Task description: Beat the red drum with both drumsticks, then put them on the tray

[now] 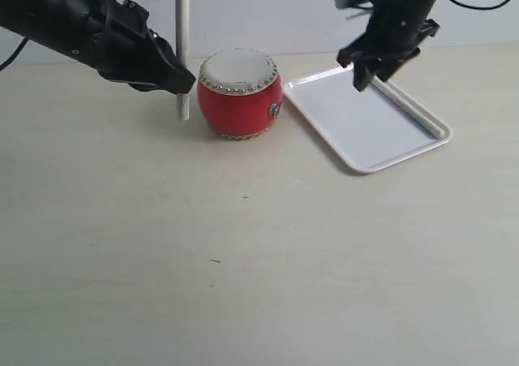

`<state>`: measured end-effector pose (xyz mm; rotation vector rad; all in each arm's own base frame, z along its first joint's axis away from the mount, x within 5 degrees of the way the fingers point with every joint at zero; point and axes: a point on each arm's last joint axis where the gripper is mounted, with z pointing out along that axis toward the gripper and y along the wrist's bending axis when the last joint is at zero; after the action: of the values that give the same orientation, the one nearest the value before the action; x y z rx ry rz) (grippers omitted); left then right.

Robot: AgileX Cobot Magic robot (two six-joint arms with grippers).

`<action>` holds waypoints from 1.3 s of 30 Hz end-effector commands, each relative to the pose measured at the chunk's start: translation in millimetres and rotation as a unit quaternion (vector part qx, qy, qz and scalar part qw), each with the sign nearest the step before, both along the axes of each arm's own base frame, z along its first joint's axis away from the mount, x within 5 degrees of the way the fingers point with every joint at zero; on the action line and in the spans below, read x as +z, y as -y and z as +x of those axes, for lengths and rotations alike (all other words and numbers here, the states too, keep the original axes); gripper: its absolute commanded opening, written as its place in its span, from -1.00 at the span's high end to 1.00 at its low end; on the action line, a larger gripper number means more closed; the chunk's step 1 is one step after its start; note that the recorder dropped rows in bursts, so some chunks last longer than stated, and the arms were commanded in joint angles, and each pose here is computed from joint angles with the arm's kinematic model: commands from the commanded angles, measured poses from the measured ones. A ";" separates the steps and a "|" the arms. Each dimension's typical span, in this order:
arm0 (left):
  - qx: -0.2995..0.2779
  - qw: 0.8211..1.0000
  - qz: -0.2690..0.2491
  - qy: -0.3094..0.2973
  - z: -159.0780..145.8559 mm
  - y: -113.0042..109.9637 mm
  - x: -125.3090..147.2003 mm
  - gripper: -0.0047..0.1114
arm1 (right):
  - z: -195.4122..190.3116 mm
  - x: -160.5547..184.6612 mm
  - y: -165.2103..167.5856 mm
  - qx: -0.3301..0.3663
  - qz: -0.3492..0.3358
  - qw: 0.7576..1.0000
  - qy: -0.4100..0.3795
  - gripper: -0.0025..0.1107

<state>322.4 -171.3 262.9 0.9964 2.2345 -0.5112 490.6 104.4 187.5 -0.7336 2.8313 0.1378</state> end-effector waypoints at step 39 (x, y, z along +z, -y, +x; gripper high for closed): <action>-0.069 0.941 -0.320 -0.086 49.0 -67.2 -35.9 0.92 | -91.4 118.6 -140.8 0.331 0.423 0.834 0.122 0.10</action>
<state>370.5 -100.1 222.7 0.7974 1.9454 -1.2938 400.7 245.1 301.3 -1.2928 1.8647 1.1960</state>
